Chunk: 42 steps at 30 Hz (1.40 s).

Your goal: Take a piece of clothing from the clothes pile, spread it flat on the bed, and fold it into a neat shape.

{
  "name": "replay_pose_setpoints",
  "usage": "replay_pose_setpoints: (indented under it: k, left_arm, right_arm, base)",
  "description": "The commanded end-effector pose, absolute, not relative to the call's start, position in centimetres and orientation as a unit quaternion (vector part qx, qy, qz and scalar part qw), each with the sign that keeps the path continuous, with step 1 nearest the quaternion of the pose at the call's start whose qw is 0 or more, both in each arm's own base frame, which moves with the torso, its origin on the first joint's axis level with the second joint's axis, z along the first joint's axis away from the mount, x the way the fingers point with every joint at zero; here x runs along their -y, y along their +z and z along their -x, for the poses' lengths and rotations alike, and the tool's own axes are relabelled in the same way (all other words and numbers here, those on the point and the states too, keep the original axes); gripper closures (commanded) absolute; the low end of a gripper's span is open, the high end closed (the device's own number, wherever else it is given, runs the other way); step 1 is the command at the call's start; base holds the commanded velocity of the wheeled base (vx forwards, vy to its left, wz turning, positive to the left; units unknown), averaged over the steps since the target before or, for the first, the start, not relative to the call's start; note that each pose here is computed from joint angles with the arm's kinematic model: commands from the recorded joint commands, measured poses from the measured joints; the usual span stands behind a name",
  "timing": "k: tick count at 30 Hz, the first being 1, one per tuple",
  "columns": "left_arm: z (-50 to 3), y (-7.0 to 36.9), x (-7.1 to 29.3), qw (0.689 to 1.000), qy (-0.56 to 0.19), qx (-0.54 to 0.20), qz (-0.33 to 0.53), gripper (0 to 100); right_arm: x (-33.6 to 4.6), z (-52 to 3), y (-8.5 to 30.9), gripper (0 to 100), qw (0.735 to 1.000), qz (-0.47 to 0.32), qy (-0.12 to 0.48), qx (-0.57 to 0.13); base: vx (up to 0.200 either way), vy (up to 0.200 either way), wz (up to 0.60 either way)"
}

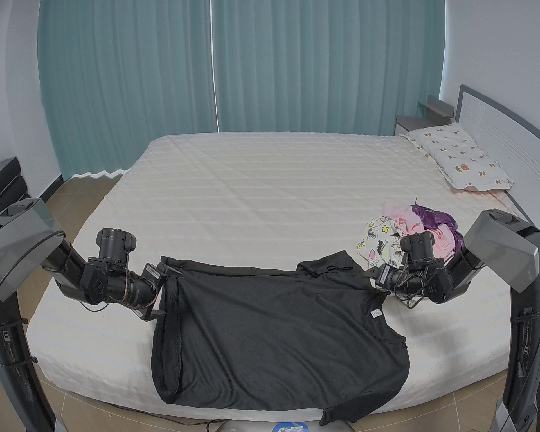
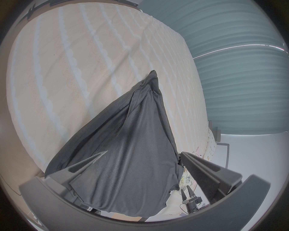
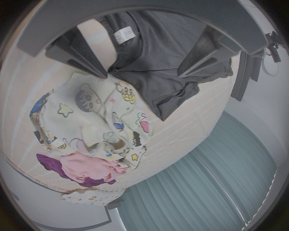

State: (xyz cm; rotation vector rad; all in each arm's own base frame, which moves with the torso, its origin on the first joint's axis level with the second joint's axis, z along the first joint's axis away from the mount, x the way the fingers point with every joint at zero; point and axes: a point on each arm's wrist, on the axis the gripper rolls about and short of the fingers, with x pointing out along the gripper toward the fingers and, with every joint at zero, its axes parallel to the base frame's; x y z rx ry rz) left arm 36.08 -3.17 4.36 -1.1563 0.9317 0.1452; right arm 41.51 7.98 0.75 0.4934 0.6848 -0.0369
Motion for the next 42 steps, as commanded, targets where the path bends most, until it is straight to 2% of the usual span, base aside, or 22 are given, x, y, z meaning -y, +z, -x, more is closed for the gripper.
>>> replay_pose_setpoints:
  k: [1, 8, 20, 32, 37, 38, 39, 42]
  left_arm:
    - [-36.1, 4.4, 3.2, 0.734, 0.066, -0.424, 0.526, 0]
    - [-35.7, 4.3, 3.2, 0.733, 0.069, -0.426, 0.525, 0]
    - [-35.7, 4.1, 3.2, 0.732, 0.071, -0.428, 0.524, 0]
    - [-35.6, 3.9, 3.2, 0.731, 0.073, -0.430, 0.524, 0]
    - [-35.6, 3.9, 3.2, 0.731, 0.073, -0.430, 0.524, 0]
    - [-35.6, 3.9, 3.2, 0.731, 0.073, -0.430, 0.524, 0]
    - [-35.6, 3.9, 3.2, 0.731, 0.073, -0.430, 0.524, 0]
    - [-35.6, 3.9, 3.2, 0.731, 0.073, -0.430, 0.525, 0]
  right_arm:
    - [-10.8, -44.0, 2.9, 0, 0.916, -0.273, 0.011, -0.293]
    - [-14.7, -48.1, -0.5, 0, 0.884, -0.355, -0.005, -0.304]
    - [-15.0, -51.0, -4.3, 0, 0.876, -0.358, -0.030, -0.323]
    - [-15.1, -51.6, -4.4, 0, 0.872, -0.374, -0.030, -0.314]
    - [-15.3, -52.4, -4.6, 0, 0.862, -0.412, -0.029, -0.294]
    - [-15.8, -52.5, -4.3, 0, 0.848, -0.449, -0.020, -0.280]
    - [-15.8, -52.6, -4.2, 0, 0.848, -0.452, -0.019, -0.277]
    - [-16.0, -53.4, -1.4, 0, 0.848, -0.491, 0.037, -0.196]
  base:
    - [0.000, 0.000, 0.00]
    - [0.000, 0.000, 0.00]
    - [0.000, 0.000, 0.00]
    - [0.000, 0.000, 0.00]
    - [0.000, 0.000, 0.00]
    - [0.000, 0.000, 0.00]
    - [0.000, 0.000, 0.00]
    - [0.000, 0.000, 0.00]
